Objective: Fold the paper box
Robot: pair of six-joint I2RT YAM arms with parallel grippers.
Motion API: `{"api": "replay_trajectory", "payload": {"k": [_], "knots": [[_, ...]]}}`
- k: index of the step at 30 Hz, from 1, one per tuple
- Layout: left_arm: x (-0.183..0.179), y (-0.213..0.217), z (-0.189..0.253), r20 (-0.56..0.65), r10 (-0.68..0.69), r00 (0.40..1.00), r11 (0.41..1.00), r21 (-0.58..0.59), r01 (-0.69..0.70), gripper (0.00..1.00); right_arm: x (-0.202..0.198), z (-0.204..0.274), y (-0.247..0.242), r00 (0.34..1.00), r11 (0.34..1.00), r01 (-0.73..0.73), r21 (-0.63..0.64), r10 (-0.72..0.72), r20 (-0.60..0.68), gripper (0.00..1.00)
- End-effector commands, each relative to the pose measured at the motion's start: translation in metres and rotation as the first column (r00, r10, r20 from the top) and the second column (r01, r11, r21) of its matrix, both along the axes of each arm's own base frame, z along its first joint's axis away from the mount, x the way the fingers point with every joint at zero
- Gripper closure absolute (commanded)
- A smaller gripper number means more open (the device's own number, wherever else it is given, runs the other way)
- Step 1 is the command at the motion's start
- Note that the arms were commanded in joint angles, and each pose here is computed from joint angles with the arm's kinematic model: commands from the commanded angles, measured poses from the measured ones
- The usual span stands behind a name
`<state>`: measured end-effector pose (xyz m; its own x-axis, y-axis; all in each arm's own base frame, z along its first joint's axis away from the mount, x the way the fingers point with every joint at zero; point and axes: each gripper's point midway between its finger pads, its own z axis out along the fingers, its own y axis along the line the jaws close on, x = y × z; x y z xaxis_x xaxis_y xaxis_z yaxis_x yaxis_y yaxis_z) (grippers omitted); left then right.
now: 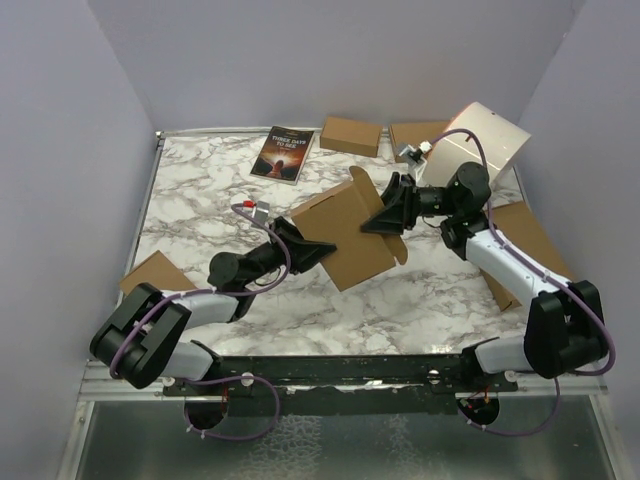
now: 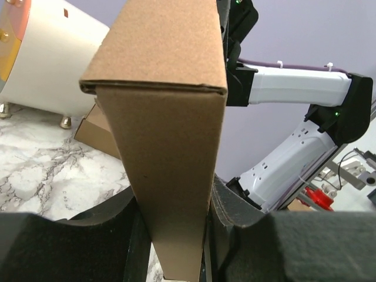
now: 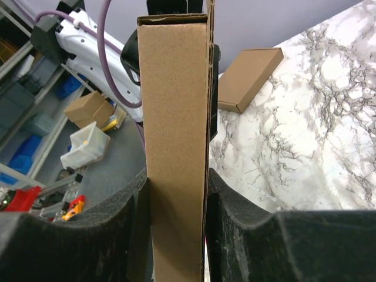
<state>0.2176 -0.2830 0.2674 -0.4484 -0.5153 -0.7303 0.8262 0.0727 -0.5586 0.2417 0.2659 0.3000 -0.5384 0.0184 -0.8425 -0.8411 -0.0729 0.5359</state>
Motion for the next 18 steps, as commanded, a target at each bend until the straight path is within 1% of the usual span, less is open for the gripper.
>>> {"api": "replay_trajectory", "payload": {"k": [1,3,6,8,12,15,18], "knots": [[-0.025,0.016,0.049,0.291,0.010,0.957,0.994,-0.103,0.021,0.90,-0.014,0.002,-0.004,0.989,0.999,-0.050,-0.016,0.052,0.139,0.59],[-0.025,0.018,0.048,0.297,0.004,0.955,0.995,-0.093,0.025,0.92,-0.016,0.004,-0.007,0.978,0.997,-0.067,-0.026,0.070,0.196,0.48],[-0.026,0.022,0.044,0.302,-0.004,0.953,0.997,-0.073,0.028,0.95,-0.012,0.009,-0.015,0.959,0.998,-0.046,-0.046,0.057,0.276,0.31],[-0.027,0.024,0.040,0.302,-0.015,0.953,0.998,-0.057,0.033,0.98,-0.006,0.011,-0.024,0.946,0.998,-0.018,-0.056,0.035,0.323,0.24],[-0.030,0.025,0.030,0.301,-0.054,0.952,0.998,-0.014,0.061,1.00,0.008,0.021,-0.042,0.912,0.997,0.030,-0.071,0.002,0.411,0.20],[-0.035,0.024,0.021,0.310,-0.087,0.947,0.996,0.027,0.083,1.00,0.021,0.041,-0.056,0.880,0.995,0.068,-0.077,-0.023,0.474,0.19],[-0.035,0.022,0.008,0.315,-0.101,0.944,0.993,0.086,0.078,1.00,0.030,0.064,-0.064,0.869,0.993,0.090,-0.075,-0.042,0.493,0.19]]}}
